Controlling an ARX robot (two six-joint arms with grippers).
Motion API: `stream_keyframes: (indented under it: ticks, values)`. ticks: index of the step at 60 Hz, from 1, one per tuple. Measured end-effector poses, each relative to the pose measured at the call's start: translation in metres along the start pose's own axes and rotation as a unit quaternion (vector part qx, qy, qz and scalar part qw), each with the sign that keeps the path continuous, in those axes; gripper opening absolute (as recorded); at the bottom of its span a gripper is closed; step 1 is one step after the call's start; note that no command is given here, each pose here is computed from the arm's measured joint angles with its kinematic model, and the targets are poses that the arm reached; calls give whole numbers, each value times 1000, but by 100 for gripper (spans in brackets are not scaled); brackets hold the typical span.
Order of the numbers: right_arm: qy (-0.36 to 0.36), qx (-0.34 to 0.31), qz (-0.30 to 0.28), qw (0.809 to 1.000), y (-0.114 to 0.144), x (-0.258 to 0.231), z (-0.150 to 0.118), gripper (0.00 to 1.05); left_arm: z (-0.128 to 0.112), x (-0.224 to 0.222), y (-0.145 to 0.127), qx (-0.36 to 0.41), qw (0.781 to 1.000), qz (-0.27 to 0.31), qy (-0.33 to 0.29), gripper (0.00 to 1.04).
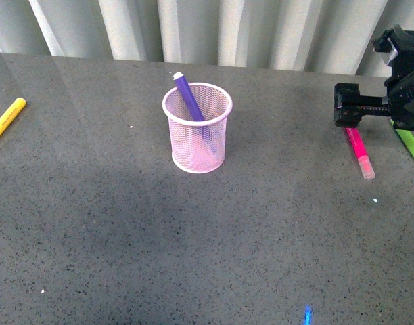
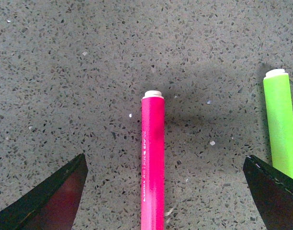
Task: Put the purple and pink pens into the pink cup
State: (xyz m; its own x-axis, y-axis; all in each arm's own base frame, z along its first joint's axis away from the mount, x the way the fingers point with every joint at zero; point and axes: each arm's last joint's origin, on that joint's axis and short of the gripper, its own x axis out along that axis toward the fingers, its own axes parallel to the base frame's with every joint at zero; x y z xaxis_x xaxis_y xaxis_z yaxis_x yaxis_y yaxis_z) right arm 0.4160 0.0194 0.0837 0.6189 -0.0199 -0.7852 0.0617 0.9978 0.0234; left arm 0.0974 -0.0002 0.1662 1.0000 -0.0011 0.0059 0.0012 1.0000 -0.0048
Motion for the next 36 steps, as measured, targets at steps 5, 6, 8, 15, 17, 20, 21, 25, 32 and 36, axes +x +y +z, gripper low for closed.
stream_keyframes:
  ticks: [5, 6, 8, 15, 17, 20, 21, 25, 32, 36]
  values:
    - [2, 2, -1, 1000, -2, 5, 0, 98, 0, 0, 0, 0, 1000, 0, 0, 98]
    - [4, 3, -2, 1000, -2, 7, 0, 98, 0, 0, 0, 0, 1000, 0, 0, 98]
    - [5, 4, -3, 1000, -3, 11, 0, 98, 0, 0, 0, 0, 1000, 0, 0, 98]
    - [8, 6, -1, 1000, -4, 18, 0, 98, 0, 0, 0, 0, 1000, 0, 0, 98]
    - [9, 6, -1, 1000, -4, 21, 0, 98, 0, 0, 0, 0, 1000, 0, 0, 98]
    - [10, 6, 1, 1000, -4, 23, 1, 98, 0, 0, 0, 0, 1000, 0, 0, 98]
    - [10, 6, 1, 1000, -4, 24, 1, 98, 0, 0, 0, 0, 1000, 0, 0, 98]
    - [13, 6, 3, 1000, -4, 29, 0, 98, 0, 0, 0, 0, 1000, 0, 0, 98]
    - [19, 4, 5, 1000, -1, 33, 0, 98, 0, 0, 0, 0, 1000, 0, 0, 98]
    - [19, 3, 6, 1000, 1, 35, 0, 98, 0, 0, 0, 0, 1000, 0, 0, 98]
